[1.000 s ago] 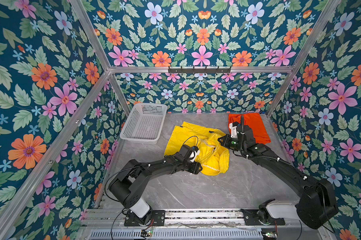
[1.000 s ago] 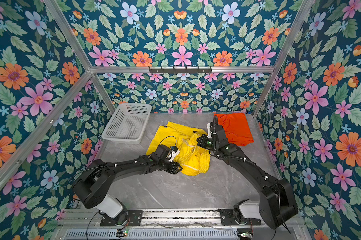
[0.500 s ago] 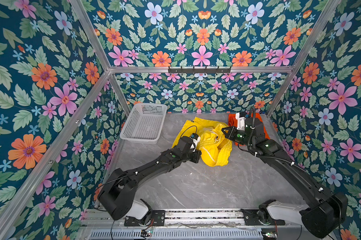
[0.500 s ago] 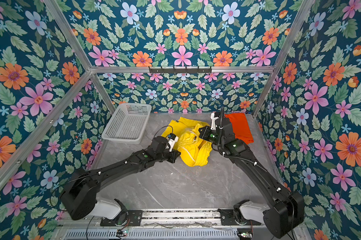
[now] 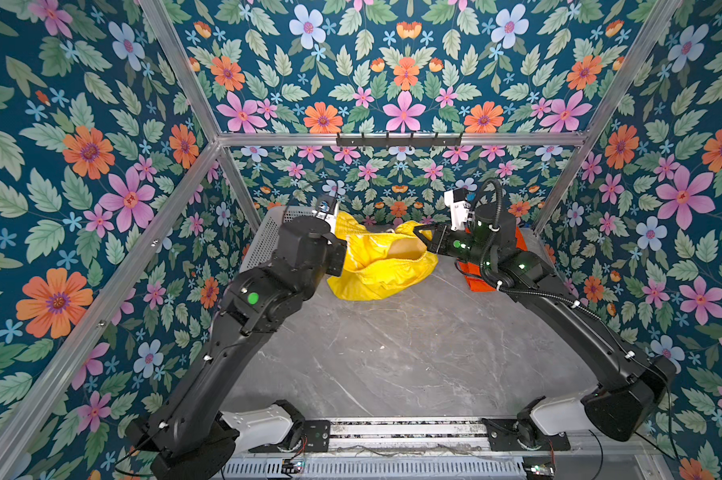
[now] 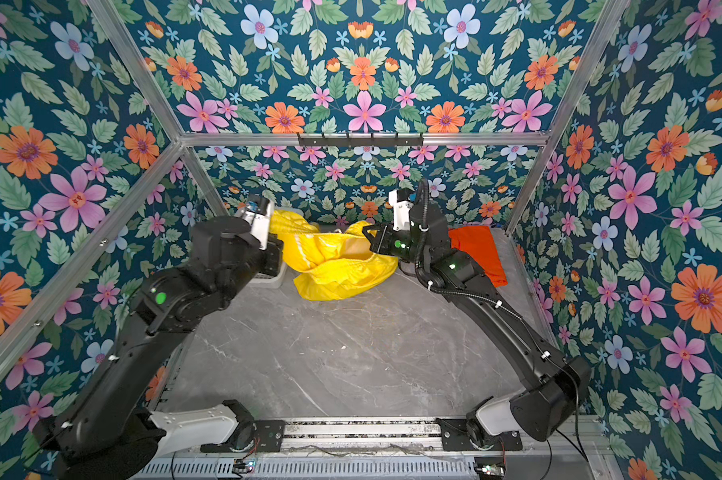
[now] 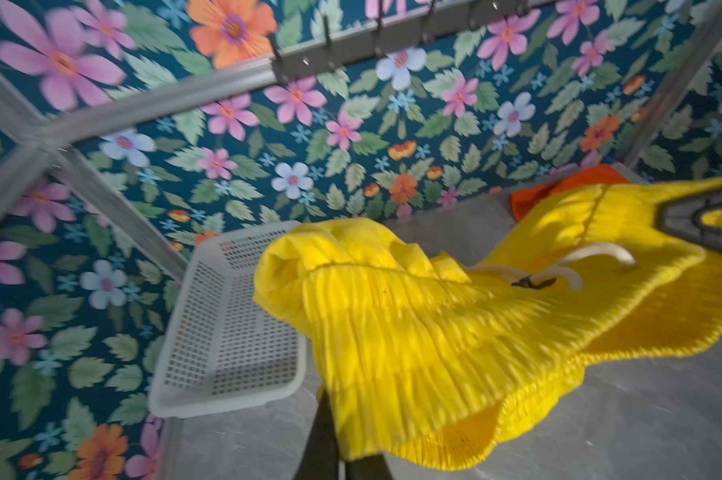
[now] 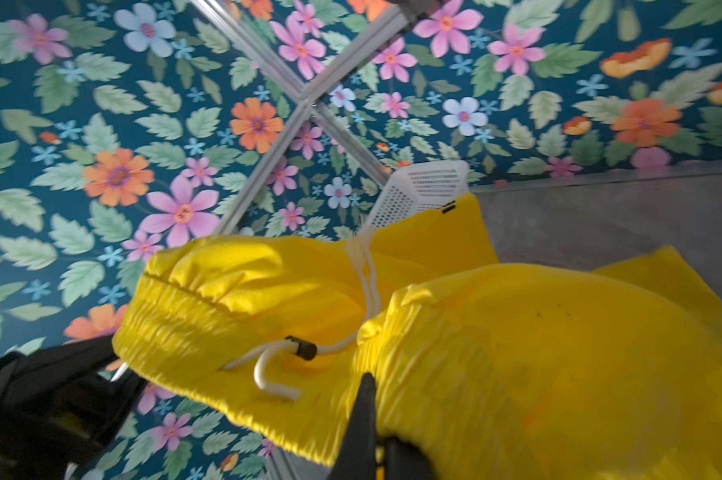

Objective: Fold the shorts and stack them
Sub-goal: 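Lift the yellow shorts by the waistband with both grippers and shake them out, then lay the yellow shorts down on the table and spread the waistband with both grippers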

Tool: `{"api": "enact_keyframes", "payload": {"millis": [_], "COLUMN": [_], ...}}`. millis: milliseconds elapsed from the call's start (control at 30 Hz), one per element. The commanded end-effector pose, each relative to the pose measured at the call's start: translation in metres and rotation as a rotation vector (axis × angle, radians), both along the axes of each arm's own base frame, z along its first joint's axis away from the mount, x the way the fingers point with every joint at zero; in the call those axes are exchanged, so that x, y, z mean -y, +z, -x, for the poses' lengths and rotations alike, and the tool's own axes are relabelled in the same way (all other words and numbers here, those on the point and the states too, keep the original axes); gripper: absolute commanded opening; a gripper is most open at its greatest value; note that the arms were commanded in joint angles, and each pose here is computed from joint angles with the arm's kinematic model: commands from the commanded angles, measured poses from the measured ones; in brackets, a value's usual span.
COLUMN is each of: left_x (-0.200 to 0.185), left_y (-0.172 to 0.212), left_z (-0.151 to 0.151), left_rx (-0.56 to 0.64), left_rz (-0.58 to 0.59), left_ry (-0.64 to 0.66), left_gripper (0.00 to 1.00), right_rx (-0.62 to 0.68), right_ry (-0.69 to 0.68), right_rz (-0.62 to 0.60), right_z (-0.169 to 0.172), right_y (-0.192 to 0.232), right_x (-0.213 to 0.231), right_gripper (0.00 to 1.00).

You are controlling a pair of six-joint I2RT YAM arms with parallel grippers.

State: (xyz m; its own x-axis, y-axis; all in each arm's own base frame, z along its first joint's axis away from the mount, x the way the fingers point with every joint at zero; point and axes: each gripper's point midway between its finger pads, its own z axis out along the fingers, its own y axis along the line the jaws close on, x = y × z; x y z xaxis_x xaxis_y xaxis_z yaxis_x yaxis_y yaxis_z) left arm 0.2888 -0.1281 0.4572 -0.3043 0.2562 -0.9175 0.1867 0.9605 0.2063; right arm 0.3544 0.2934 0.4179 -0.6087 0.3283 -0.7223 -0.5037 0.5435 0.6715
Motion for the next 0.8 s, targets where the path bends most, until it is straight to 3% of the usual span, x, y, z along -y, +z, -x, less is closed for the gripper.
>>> {"api": "enact_keyframes", "payload": {"millis": [0,133,333,467,700,767], "left_x": [-0.034,-0.005,0.097,0.165,0.186,0.187], "left_y": [0.009,-0.012,-0.107,-0.168,-0.192,-0.194], "left_z": [0.002,-0.024,-0.064,-0.065,-0.059,-0.058], "left_rx": [0.013,-0.061,-0.354,-0.544,-0.641,-0.65], "left_rz": [-0.195,-0.214,-0.035,0.114,0.178,0.197], "left_ry": [0.122,0.031,-0.319,-0.53,-0.563,-0.565], "left_gripper": [0.0,0.0,0.0,0.0,0.0,0.0], "right_rx": [0.006,-0.101,-0.353,-0.424,-0.447,-0.422], "right_ry": [0.023,-0.139,-0.347,-0.393,-0.373,-0.345], "right_rz": [-0.101,-0.038,0.049,0.08,0.131,0.136], "right_z": [0.003,-0.014,-0.036,-0.047,-0.062,-0.061], "right_y": [0.021,-0.025,-0.146,-0.2,-0.214,-0.208], "right_x": [-0.006,0.033,0.118,0.163,0.188,0.185], "right_gripper": [0.0,0.0,0.0,0.0,0.0,0.11]}}
